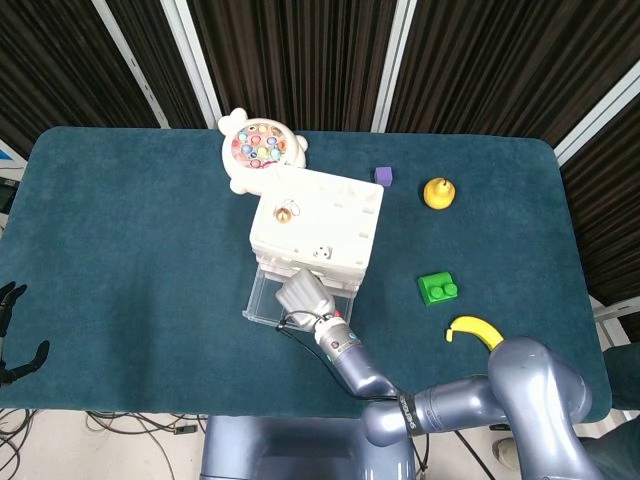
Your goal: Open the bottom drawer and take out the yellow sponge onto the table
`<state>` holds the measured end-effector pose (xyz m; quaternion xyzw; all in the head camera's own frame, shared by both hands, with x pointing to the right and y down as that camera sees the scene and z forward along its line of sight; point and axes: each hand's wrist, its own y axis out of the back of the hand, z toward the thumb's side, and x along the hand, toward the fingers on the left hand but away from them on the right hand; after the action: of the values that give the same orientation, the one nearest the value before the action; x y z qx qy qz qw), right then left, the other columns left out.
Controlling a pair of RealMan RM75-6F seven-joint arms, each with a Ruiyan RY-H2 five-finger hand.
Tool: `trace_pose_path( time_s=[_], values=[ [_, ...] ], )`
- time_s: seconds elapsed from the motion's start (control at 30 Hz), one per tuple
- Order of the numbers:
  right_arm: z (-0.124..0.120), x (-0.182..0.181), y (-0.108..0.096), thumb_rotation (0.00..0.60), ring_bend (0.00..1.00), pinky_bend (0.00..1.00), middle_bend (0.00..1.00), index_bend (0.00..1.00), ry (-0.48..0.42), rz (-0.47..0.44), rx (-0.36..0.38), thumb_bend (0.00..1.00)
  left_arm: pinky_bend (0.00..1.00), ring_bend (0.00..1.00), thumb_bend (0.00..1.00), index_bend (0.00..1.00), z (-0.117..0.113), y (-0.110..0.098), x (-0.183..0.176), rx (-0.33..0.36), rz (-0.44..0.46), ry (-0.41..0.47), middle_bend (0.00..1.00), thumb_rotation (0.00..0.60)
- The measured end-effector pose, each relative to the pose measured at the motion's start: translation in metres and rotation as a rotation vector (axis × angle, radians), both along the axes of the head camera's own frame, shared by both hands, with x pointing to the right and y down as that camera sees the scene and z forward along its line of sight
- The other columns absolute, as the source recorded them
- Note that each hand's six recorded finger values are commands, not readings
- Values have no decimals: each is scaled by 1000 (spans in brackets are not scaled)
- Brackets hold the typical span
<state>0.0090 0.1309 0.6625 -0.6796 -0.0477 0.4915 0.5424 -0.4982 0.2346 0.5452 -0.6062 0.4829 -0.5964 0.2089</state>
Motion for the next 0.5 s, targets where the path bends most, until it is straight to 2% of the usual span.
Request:
trace_pose_path(
  time_s=[0.5],
  values=[
    [-8,2,-2,600,1000,1000,1000,555,-32,6,-3,271,14,0,360,34,0,0,-1,1,-3,-2,0,600]
  ],
)
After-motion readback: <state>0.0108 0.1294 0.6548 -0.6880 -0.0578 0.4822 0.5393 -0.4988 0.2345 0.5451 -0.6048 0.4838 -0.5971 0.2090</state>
